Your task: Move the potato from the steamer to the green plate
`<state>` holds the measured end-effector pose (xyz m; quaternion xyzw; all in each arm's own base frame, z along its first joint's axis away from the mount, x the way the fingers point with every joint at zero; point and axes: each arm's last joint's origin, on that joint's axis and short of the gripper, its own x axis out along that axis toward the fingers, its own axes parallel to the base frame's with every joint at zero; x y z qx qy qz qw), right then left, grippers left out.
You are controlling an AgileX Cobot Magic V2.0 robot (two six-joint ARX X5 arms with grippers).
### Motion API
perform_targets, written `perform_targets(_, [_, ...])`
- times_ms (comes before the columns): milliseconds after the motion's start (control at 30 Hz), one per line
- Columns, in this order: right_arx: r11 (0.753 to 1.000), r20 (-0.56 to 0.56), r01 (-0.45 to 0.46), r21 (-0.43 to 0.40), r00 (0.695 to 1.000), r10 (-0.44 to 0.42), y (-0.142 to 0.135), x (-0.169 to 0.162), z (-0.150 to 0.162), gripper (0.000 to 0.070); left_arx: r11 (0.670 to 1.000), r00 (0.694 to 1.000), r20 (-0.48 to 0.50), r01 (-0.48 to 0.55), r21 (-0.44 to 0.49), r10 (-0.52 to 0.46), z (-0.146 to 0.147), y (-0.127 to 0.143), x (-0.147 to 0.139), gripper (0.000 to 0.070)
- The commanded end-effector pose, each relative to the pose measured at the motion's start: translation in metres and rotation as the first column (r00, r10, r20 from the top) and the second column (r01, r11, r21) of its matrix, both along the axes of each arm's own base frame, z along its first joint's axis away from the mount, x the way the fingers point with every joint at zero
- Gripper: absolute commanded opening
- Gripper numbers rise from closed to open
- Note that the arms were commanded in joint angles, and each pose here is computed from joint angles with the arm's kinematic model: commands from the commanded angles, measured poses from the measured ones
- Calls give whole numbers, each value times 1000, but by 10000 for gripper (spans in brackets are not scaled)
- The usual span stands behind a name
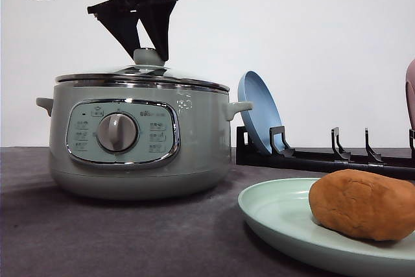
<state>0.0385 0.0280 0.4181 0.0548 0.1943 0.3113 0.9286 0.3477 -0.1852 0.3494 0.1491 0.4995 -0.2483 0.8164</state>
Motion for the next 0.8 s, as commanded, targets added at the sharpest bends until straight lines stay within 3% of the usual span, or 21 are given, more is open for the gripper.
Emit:
perform_targets(0, [1000, 5, 2, 23, 1000, -2, 0, -1, 5, 641, 998, 997, 55, 53, -32, -51, 8, -9, 1, 0])
perform_targets(233, [1000, -1, 5, 30, 1000, -5, 0, -1, 5, 641, 998, 998, 37, 50, -25, -49, 7, -8, -1, 0])
perform_targets(433, [999, -4, 6, 34, 1000, -6, 0, -1, 5, 641, 999, 999, -34, 43, 6, -43, 4, -4, -7, 1])
perform_targets(500, [999, -5, 6, 34, 1000, -6, 0, -1, 5, 641, 999, 998, -44, 34, 6, -33, 3, -4, -7, 35])
perform_targets(567, [999, -5, 7, 35, 1000, -7, 0, -1, 5, 641, 1000, 999, -46, 20, 2, -20, 4, -3, -7, 126])
perform_targets(767, [999, -6, 7, 35, 1000, -7, 0, -1, 5, 641, 999, 1000, -19, -20, -27, 19, 13, 4, -8, 550])
